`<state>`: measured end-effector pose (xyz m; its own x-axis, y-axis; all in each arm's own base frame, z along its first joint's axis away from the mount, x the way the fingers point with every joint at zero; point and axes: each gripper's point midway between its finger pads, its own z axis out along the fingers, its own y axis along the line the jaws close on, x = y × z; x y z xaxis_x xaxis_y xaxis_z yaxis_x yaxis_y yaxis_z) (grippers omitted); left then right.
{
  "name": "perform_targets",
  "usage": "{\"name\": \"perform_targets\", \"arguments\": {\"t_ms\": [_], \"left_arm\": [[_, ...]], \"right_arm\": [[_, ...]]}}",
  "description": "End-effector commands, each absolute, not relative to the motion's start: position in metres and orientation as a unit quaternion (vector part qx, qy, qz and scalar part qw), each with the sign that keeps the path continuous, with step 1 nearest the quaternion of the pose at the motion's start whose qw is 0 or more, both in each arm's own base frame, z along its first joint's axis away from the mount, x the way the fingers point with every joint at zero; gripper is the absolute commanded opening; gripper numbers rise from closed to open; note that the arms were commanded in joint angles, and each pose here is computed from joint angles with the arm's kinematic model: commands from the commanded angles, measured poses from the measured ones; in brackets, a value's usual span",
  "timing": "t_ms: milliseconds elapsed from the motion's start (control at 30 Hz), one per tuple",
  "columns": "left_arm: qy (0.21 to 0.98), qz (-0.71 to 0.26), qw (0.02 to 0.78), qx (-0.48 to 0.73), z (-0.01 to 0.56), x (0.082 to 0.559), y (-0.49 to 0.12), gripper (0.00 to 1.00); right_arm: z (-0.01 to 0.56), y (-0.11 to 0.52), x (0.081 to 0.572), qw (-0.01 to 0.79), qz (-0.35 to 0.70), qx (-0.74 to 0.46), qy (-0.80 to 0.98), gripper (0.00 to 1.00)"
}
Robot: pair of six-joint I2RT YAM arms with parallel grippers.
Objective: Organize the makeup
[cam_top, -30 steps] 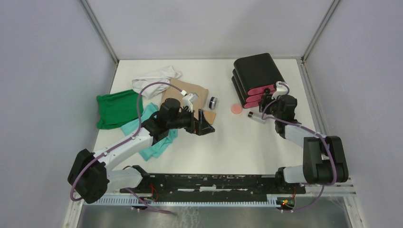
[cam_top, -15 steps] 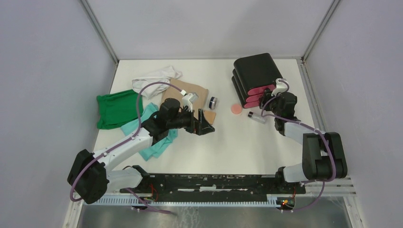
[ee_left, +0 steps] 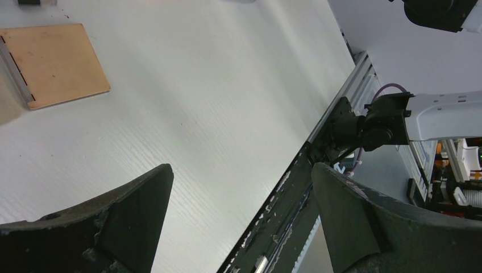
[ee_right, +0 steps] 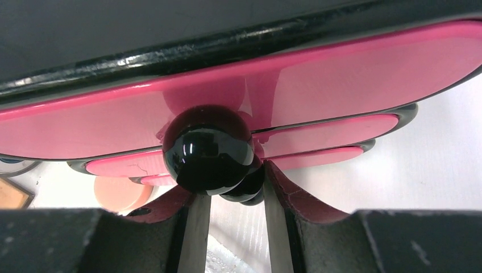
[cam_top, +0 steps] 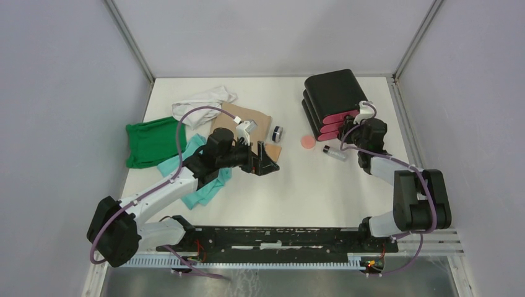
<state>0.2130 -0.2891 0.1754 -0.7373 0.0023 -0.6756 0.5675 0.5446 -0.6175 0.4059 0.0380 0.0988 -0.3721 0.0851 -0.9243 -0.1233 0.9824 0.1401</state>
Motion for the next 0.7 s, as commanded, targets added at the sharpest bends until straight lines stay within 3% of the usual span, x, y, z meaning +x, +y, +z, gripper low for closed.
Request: {"name": "perform_targets", "arguments": {"t_ms": [0,200,667], "left_arm": [[0.803,-0.446,0.349,0.187,0.194,0.217,-0.289,0.99],[0.802,-0.444,0.351,0.190,0.195,0.217,-0.289,0.99],[0.807,-0.445,0.337,0.195,0.186,0.213,-0.289,0.99]], "right_arm": [[0.125,0.041,0.417,0.591,0.099,-0.025,0.800,0.28],[0.126,0.041,0.407,0.586,0.102,-0.019,0.804,0.18],[0.126,0.024,0.353,0.574,0.080,0.047,0.814,0.21]]}}
